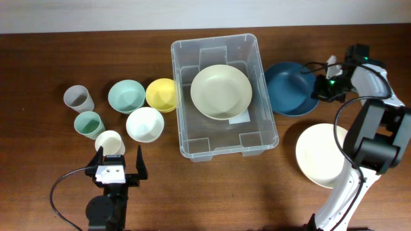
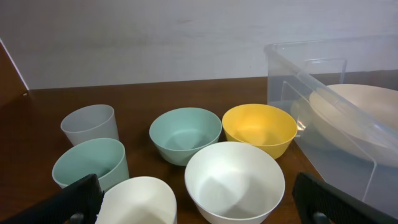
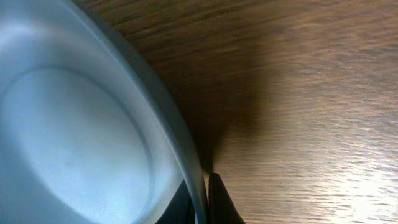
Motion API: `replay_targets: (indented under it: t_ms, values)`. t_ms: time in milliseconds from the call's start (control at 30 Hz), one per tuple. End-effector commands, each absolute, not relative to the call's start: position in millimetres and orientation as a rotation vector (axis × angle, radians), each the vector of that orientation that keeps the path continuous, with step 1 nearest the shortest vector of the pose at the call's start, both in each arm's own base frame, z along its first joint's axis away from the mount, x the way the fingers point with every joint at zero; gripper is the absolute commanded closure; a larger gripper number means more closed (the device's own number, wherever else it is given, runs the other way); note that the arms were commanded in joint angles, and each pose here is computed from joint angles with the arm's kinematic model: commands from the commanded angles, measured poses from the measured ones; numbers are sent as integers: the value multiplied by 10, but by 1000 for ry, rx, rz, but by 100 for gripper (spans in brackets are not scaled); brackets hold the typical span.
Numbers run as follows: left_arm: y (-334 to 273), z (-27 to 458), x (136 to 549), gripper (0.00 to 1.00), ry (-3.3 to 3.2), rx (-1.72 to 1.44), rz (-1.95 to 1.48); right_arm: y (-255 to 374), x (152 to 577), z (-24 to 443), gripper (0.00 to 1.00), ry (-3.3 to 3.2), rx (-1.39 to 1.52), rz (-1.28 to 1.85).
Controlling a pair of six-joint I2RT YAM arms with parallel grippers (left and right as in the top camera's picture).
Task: Pack container
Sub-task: 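Move the right gripper to the blue bowl and grasp its rim, then carry the blue bowl with the right gripper and set it on the cream plate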
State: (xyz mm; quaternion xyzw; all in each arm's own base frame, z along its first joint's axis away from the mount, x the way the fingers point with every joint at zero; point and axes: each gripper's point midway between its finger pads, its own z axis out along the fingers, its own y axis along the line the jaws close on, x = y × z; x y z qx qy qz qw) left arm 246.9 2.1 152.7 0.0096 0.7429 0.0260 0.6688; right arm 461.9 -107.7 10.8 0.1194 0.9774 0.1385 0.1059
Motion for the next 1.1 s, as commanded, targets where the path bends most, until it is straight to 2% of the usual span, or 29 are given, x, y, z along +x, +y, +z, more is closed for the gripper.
replay_targets:
  t_ms: [0, 100, 233, 333, 467, 567, 633, 733, 900, 1067]
  values:
    - [10, 1499, 2472, 1, 1679, 40, 65, -1353, 4582, 235, 96, 2812, 451, 484]
    - [10, 1499, 2472, 1, 1679, 40, 65, -1574, 4658, 621, 96, 2685, 503, 567]
    - [10, 1499, 2472, 1, 1679, 40, 65, -1996, 4600, 1108, 96, 2577, 616, 512]
    - [10, 1499, 2472, 1, 1679, 40, 65, -2052, 4576, 1417, 96, 2540, 607, 484]
    - [10, 1499, 2472, 1, 1679, 40, 65, -1722, 4650, 2076, 96, 2478, 436, 480]
    - [10, 1499, 2472, 1, 1679, 40, 65, -1194, 4717, 2605, 96, 2438, 229, 437]
    - [10, 1499, 2472, 1, 1679, 40, 65, -860, 4752, 2790, 96, 2424, 114, 397]
    - [10, 1499, 2472, 1, 1679, 40, 65, -326, 4811, 2814, 96, 2459, -34, 271]
    - [10, 1499, 2472, 1, 1679, 40, 65, 559, 4825, 2516, 96, 2546, -267, 153]
    - [10, 1499, 2472, 1, 1679, 40, 65, 1009, 4776, 2134, 96, 2623, -399, 68]
